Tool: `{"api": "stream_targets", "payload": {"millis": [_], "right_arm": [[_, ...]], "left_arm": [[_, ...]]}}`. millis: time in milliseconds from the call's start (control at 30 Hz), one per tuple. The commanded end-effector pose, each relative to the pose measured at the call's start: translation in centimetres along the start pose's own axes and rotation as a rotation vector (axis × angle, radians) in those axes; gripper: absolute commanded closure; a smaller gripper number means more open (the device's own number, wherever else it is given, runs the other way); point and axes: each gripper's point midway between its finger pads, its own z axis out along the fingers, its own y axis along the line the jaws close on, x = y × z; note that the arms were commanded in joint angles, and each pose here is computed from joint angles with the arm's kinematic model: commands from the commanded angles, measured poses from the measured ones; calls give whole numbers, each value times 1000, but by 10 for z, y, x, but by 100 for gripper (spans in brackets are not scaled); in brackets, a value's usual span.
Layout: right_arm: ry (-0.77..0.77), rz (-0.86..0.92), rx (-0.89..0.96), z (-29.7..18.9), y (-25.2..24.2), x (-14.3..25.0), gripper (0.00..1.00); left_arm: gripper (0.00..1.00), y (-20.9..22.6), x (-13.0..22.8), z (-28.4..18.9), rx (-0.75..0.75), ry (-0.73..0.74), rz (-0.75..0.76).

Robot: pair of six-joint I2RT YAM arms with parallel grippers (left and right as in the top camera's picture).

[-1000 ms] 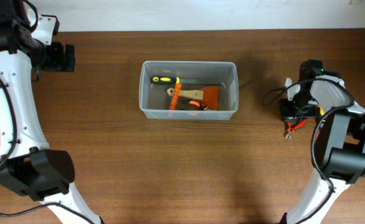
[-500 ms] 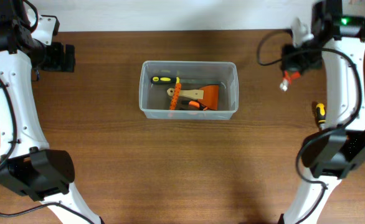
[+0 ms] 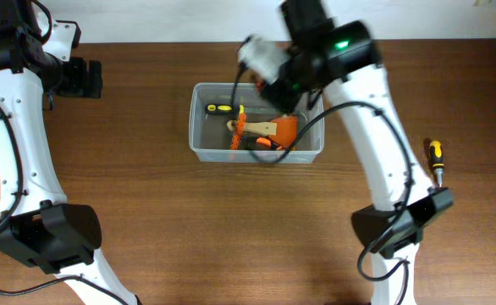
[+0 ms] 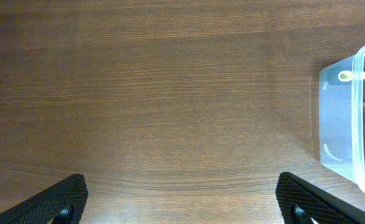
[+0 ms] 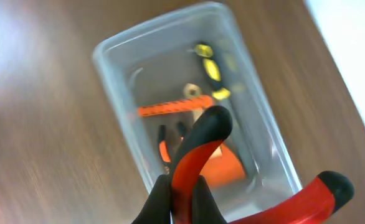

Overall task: Pack container
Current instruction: 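Carry the red cutters with right gripper over the container, then lower the cutters into the container's left side and release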

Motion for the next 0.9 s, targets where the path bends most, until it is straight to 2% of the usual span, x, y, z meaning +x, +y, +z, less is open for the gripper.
{"api": "stream_targets", "payload": {"millis": [0, 267, 467, 700, 867], "right_arm": [[36, -353, -98, 36, 20, 4, 96], [95, -636, -241, 104, 40, 25, 96], [68, -626, -281, 139, 40, 27, 96], [-40, -605, -353, 161, 53, 17, 96], [-63, -604, -389, 166, 63, 13, 82]], "left_arm": [[1, 0, -6, -17, -5, -44, -9], [1, 0, -6, -17, -5, -44, -9], [1, 0, -6, -17, -5, -44, -9], [1, 0, -6, -17, -5, -44, -9], [1, 0, -6, -17, -5, -44, -9]]}}
